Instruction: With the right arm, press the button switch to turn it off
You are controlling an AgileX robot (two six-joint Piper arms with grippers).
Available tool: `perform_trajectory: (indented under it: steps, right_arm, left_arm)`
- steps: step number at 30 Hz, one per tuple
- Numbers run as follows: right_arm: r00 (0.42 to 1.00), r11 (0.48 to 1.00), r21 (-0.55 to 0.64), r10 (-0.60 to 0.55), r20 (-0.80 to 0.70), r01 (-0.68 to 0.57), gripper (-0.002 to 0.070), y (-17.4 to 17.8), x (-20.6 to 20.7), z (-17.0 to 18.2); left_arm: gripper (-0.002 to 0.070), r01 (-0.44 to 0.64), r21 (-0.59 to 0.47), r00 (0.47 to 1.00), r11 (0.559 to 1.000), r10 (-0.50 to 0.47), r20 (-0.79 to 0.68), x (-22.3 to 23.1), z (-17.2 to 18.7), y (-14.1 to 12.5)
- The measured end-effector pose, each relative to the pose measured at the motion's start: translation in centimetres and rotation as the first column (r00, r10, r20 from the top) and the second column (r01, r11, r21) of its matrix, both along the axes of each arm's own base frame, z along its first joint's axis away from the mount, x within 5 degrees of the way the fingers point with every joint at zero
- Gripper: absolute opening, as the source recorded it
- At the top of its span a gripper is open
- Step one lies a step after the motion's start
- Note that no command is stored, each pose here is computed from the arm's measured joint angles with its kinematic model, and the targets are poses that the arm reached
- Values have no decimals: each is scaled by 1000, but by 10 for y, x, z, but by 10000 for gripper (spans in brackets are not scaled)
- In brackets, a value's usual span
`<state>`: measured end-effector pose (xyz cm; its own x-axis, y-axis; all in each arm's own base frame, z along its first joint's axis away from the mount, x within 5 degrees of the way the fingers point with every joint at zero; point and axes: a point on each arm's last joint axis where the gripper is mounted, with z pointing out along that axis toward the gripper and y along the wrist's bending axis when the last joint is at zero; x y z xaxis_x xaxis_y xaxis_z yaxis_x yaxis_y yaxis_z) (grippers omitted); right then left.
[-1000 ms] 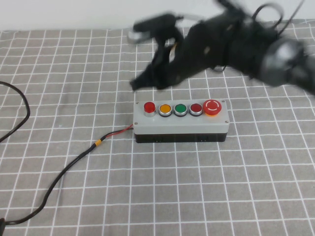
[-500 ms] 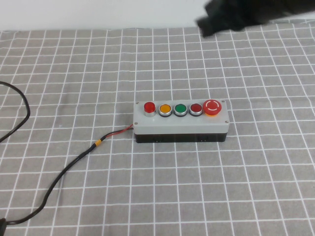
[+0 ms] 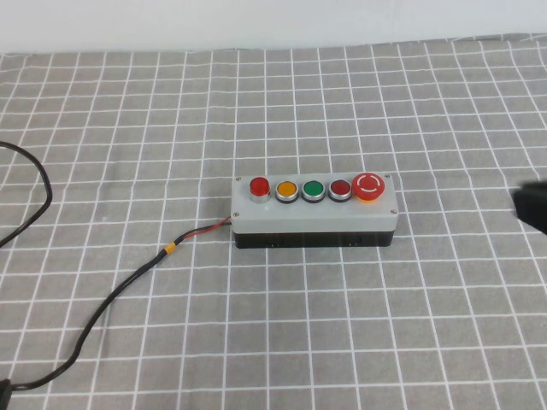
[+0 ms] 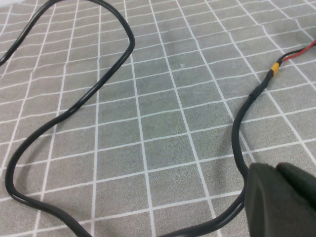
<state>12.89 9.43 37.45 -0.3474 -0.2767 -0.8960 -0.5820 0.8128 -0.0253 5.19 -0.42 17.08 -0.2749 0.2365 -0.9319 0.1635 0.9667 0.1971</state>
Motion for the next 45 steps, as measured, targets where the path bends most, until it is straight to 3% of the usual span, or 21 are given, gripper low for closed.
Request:
perform_trajectory:
  steps: [8, 19, 23, 27, 32, 36, 45]
  right_arm:
    - [1000, 1000, 25, -4, -11, 4, -16, -34, -45, 6]
    - [991, 998, 52, 36, -130, -29, -16, -34, -57, -2]
    - [1000, 999, 33, -10, -6, 10, -16, -45, -60, -3]
    - [970, 982, 100, -175, 168, 160, -16, -66, -68, -13]
    - [882, 926, 176, -374, 288, 335, -16, -83, -80, -52]
    - [841, 893, 186, -448, 302, 409, -16, -89, -87, -91]
    - [863, 873, 131, -485, 140, 469, -16, -88, -78, -186]
  left_arm:
    - [-3, 0, 0, 1000, 1000, 0, 0, 0, 0, 0]
    - [-3, 0, 0, 1000, 1000, 0, 0, 0, 0, 0]
    - [-3, 0, 0, 1000, 1000, 0, 0, 0, 0, 0]
    - [-3, 0, 0, 1000, 1000, 0, 0, 0, 0, 0]
    - [-3, 0, 0, 1000, 1000, 0, 0, 0, 0, 0]
    - [-3, 0, 0, 1000, 1000, 0, 0, 0, 0, 0]
    - [-3, 0, 0, 1000, 1000, 0, -2, 0, 0, 0]
